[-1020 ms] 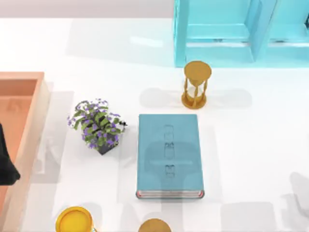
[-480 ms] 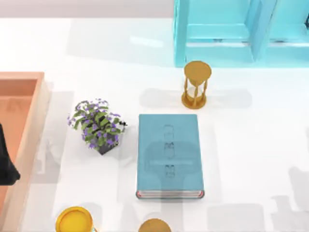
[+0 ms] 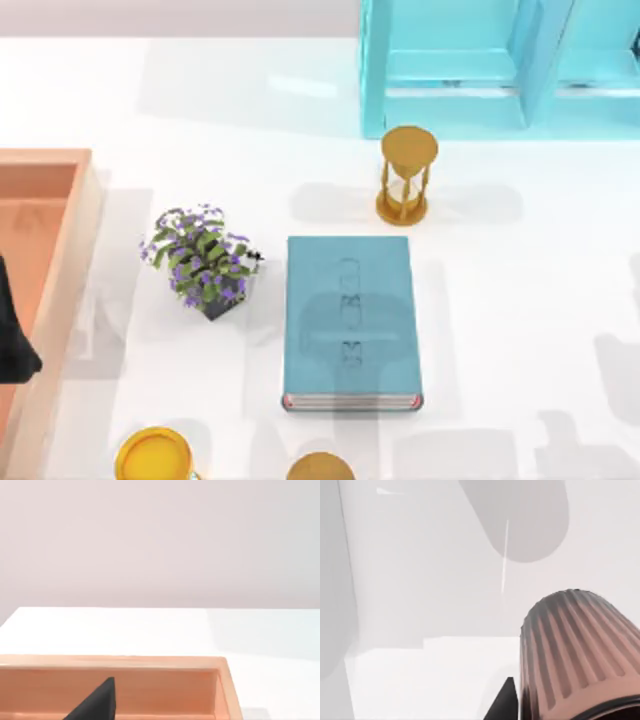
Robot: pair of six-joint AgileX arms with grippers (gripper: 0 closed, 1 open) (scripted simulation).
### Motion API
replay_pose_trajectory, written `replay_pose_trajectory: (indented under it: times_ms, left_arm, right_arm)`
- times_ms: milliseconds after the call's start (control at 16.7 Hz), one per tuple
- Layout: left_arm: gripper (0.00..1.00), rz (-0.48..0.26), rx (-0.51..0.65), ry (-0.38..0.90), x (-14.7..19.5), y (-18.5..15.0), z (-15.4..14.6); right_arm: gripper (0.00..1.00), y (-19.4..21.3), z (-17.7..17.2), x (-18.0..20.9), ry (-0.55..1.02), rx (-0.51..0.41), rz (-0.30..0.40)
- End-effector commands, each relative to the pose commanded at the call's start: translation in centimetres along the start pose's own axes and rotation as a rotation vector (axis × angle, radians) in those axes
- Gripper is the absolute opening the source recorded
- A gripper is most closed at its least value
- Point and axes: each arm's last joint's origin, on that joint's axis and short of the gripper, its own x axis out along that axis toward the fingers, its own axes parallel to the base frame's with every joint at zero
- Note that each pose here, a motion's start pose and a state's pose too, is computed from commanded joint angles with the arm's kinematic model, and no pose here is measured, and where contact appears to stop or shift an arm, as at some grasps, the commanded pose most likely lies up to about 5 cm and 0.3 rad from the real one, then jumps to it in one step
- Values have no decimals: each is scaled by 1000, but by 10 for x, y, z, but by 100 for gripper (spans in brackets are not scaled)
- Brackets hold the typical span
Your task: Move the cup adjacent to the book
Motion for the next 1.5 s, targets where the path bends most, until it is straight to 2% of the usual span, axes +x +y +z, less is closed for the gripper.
replay_pose_trajectory:
  times_ms: [180, 300, 600, 840, 1080, 1320, 1500]
  left_arm:
    - [100, 0, 0, 0, 0, 0, 0]
    - [100, 0, 0, 0, 0, 0, 0]
    - [100, 0, 0, 0, 0, 0, 0]
    - [100, 0, 0, 0, 0, 0, 0]
    - [100, 0, 0, 0, 0, 0, 0]
    - [100, 0, 0, 0, 0, 0, 0]
    - [100, 0, 0, 0, 0, 0, 0]
  right_arm:
    - [0, -4, 2, -2, 0, 17, 2]
    - [0, -12, 6, -8, 1, 62, 4]
    - [0, -45, 29, -26, 7, 291, 20]
    - [0, -75, 60, -36, 24, 550, 48]
    - [0, -101, 101, -41, 54, 895, 66]
    - [0, -118, 145, -46, 58, 1240, 48]
    - [0, -124, 173, -53, 23, 1420, 22]
